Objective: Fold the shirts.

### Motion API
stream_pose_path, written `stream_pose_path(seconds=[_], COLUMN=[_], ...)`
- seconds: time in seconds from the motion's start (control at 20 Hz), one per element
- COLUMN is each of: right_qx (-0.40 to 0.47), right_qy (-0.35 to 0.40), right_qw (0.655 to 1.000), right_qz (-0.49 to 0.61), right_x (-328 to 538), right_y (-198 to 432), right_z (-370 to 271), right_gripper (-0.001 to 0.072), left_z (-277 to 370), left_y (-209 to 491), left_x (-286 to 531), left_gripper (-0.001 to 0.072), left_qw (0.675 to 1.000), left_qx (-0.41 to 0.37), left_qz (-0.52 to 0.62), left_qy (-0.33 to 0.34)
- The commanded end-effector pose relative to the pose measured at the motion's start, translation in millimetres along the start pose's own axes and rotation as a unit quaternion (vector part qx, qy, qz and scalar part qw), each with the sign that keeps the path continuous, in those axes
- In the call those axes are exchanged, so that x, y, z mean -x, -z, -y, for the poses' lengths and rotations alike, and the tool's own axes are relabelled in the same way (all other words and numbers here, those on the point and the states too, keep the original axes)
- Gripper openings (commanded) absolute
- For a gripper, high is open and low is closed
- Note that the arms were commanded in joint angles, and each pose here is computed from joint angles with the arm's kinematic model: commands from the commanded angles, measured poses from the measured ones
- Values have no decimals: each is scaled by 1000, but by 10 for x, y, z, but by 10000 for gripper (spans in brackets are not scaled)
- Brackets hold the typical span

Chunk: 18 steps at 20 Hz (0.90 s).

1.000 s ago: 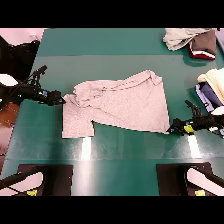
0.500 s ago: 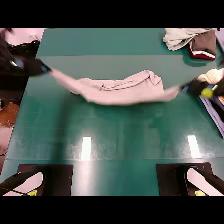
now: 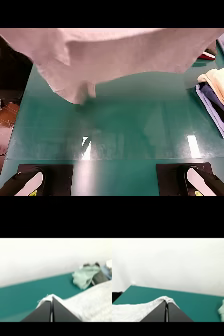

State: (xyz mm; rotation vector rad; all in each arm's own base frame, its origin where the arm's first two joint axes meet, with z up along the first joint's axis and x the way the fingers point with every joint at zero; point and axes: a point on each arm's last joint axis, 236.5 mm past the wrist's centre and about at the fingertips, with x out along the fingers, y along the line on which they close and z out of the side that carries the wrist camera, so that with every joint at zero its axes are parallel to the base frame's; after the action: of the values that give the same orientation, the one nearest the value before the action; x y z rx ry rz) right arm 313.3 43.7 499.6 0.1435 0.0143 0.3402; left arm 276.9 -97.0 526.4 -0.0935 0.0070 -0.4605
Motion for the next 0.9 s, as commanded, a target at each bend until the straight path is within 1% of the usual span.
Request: stream_pose_path(seconds=[0.0, 0.1, 0.25, 0.4, 0.5, 0.65, 0.75, 0.85], right_qx=[48, 38, -7, -64, -105, -163, -191, -204], right_qy=[80, 126, 184, 215, 213, 197, 179, 161], right_qw=[996, 991, 980, 957, 931, 874, 832, 803], right_qz=[14, -8, -81, -183, -278, -412, -490, -536], right_x=[440, 546, 558, 385, 232, -44, -215, -467], right_y=[-329, -257, 154, 780, 1290, 2086, 2593, 3028], right_z=[-19, 143, 497, 894, 1099, 1381, 1483, 1553], right_gripper=[11, 10, 10, 9, 9, 9, 9, 9], left_z=[421, 519, 380, -55, -327, -652, -852, -1041], left_y=[-578, -654, -457, 180, 858, 2025, 2649, 3123], left_x=[646, 802, 664, 173, -196, -616, -827, -1032], left_gripper=[20, 20, 20, 20, 20, 21, 21, 21], left_qw=[993, 991, 995, 999, 992, 951, 920, 895], left_qx=[-40, -48, -41, 2, 47, 124, 168, 201], left_qz=[108, 127, 90, -13, -117, -283, -353, -397], left_qy=[1, 1, -11, -32, -31, -18, -19, -22])
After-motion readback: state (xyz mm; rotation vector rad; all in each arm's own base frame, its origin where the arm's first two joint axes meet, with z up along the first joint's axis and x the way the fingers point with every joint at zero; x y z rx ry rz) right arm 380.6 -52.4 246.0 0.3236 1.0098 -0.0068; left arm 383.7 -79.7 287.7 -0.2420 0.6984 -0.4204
